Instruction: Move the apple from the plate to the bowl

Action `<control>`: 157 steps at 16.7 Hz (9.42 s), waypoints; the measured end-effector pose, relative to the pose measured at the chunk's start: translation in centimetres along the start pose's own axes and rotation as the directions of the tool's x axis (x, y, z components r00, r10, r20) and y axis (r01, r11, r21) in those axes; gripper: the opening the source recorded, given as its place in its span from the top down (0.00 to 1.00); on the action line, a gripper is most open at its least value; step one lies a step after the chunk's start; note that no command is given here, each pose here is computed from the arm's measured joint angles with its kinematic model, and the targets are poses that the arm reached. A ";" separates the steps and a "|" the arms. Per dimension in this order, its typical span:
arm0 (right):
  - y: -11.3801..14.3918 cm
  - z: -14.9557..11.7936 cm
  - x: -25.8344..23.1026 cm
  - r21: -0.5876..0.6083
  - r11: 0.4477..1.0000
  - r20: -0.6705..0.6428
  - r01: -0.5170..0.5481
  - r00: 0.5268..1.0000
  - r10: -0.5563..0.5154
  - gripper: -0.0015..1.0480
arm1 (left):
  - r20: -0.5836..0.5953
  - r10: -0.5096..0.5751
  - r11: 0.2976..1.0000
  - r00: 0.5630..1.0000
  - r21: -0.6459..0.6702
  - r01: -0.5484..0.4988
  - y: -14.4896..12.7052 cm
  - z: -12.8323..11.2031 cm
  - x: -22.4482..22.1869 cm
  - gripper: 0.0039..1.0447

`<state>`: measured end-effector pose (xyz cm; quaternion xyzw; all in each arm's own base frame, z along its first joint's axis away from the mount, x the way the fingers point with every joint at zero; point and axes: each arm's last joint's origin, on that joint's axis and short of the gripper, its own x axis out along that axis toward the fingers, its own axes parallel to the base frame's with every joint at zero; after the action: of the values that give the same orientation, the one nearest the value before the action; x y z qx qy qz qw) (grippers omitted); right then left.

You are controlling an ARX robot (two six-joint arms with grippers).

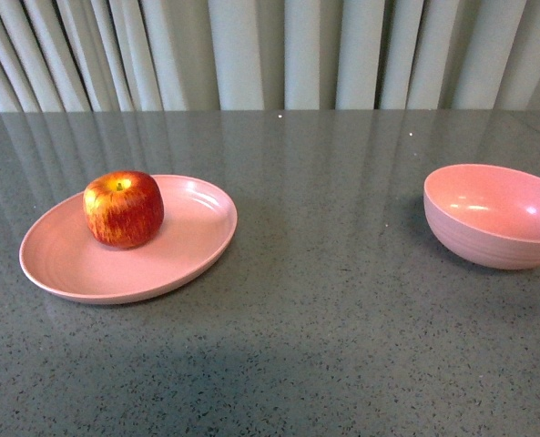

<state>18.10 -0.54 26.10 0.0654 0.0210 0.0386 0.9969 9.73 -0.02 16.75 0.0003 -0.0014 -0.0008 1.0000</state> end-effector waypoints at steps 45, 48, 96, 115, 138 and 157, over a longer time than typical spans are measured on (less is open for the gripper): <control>11.3 -5.8 18.2 0.078 0.982 -0.709 -0.172 0.683 0.176 0.97 | 0.000 0.000 1.000 1.000 0.000 0.000 0.0 0.0 0.0 0.06; 11.6 -7.1 19.0 0.065 0.984 -0.731 -0.164 0.663 0.159 0.97 | 0.000 0.000 1.000 1.000 0.000 0.000 0.0 0.0 0.0 0.06; 0.1 -8.7 -8.0 -0.122 0.989 0.055 0.079 0.996 -0.073 0.98 | 0.000 0.000 1.000 1.000 0.000 0.000 0.0 0.0 0.0 0.06; -0.1 -9.8 -8.0 -0.123 0.989 0.051 0.079 0.996 -0.074 0.17 | 0.000 0.000 1.000 1.000 0.000 0.000 0.0 0.0 0.0 0.06; -0.1 -9.8 -8.0 -0.123 0.989 0.051 0.079 0.996 -0.074 0.06 | -0.102 -0.210 0.975 0.972 0.053 0.216 -2.6 6.4 10.2 0.06; -0.1 -9.8 -8.0 -0.123 0.989 0.051 0.079 0.996 -0.074 0.06 | -0.453 -0.391 0.911 0.801 -0.068 0.406 -3.4 -0.1 24.4 0.06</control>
<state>9.72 0.00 16.71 0.0030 -0.0020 0.0000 1.0000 34.15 -3.44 16.71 0.0168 0.2337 -0.2107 0.9490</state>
